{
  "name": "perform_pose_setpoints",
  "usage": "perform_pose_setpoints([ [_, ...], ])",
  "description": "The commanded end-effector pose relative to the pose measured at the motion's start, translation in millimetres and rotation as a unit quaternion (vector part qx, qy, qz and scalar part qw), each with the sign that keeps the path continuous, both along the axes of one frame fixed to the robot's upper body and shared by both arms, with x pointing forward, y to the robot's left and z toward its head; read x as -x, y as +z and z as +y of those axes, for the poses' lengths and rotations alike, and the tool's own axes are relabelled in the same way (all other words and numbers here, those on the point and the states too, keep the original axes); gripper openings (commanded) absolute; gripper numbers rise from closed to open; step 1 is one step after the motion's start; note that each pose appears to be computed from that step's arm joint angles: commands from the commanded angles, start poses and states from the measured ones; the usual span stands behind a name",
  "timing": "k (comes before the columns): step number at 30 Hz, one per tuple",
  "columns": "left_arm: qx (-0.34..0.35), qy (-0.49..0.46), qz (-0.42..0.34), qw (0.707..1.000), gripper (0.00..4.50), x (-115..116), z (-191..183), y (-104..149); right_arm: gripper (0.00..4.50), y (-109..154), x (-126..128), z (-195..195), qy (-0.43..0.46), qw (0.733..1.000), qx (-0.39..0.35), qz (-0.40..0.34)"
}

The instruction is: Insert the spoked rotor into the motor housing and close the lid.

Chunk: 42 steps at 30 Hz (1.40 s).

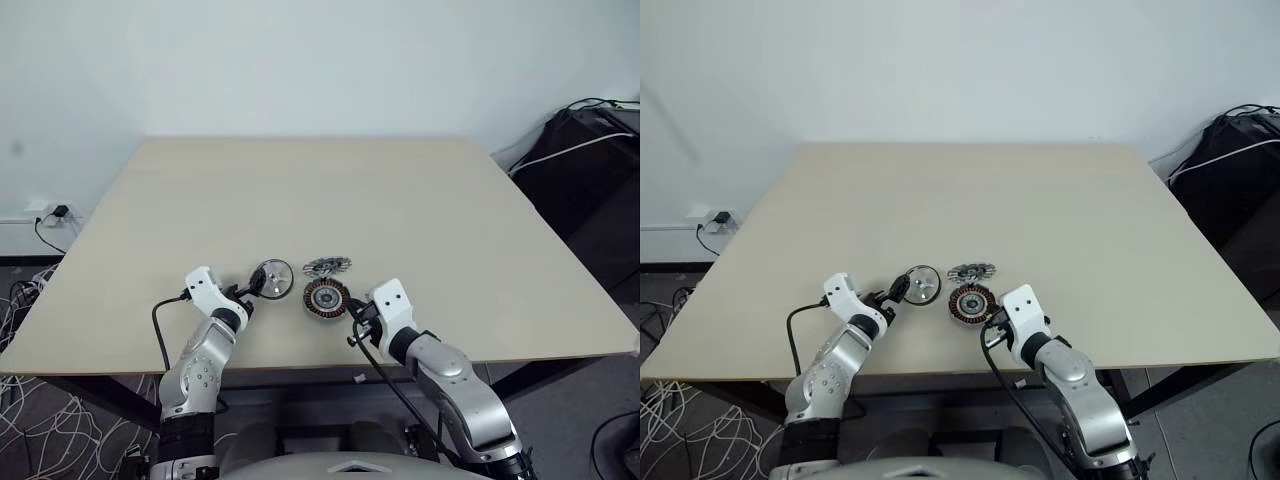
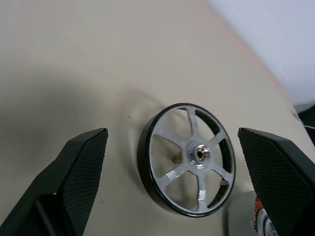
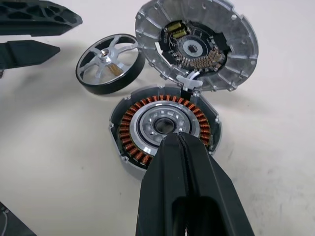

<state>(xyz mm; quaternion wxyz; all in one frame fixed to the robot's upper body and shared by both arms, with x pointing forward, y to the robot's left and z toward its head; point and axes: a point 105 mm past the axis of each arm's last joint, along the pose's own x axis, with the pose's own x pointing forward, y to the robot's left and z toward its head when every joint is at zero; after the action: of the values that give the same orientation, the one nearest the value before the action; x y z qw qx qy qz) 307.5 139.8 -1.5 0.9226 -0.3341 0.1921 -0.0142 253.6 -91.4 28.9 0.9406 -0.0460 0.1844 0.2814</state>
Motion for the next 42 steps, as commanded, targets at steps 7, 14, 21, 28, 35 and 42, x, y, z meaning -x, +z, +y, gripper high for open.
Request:
perform_pose_setpoints([
  [7,0.004,-0.015,0.008,1.0,4.5,-16.6,-7.6,-2.0,0.02,17.5,-3.8,2.3,0.0,0.999,-0.015,-0.033],
  [14,0.052,-0.05,0.003,0.997,4.5,-17.0,-21.2,0.4,0.02,16.1,-3.8,2.6,-0.002,0.999,-0.017,-0.031],
  [21,0.091,-0.069,-0.001,0.993,4.5,-12.3,-31.7,6.1,0.02,15.4,-3.5,3.8,0.001,0.999,-0.018,-0.029],
  [28,0.122,-0.05,0.002,0.991,4.5,-11.8,-30.4,6.5,0.02,15.5,-2.9,4.4,0.004,0.999,-0.018,-0.028],
  [35,0.166,-0.035,0.006,0.985,4.5,-13.2,-33.9,5.3,0.02,16.0,-1.9,5.0,0.004,0.999,-0.017,-0.027],
  [42,0.162,-0.057,0.033,0.985,4.5,-18.4,-45.9,-2.0,0.02,17.0,-2.0,5.9,0.005,0.999,-0.016,-0.028],
])
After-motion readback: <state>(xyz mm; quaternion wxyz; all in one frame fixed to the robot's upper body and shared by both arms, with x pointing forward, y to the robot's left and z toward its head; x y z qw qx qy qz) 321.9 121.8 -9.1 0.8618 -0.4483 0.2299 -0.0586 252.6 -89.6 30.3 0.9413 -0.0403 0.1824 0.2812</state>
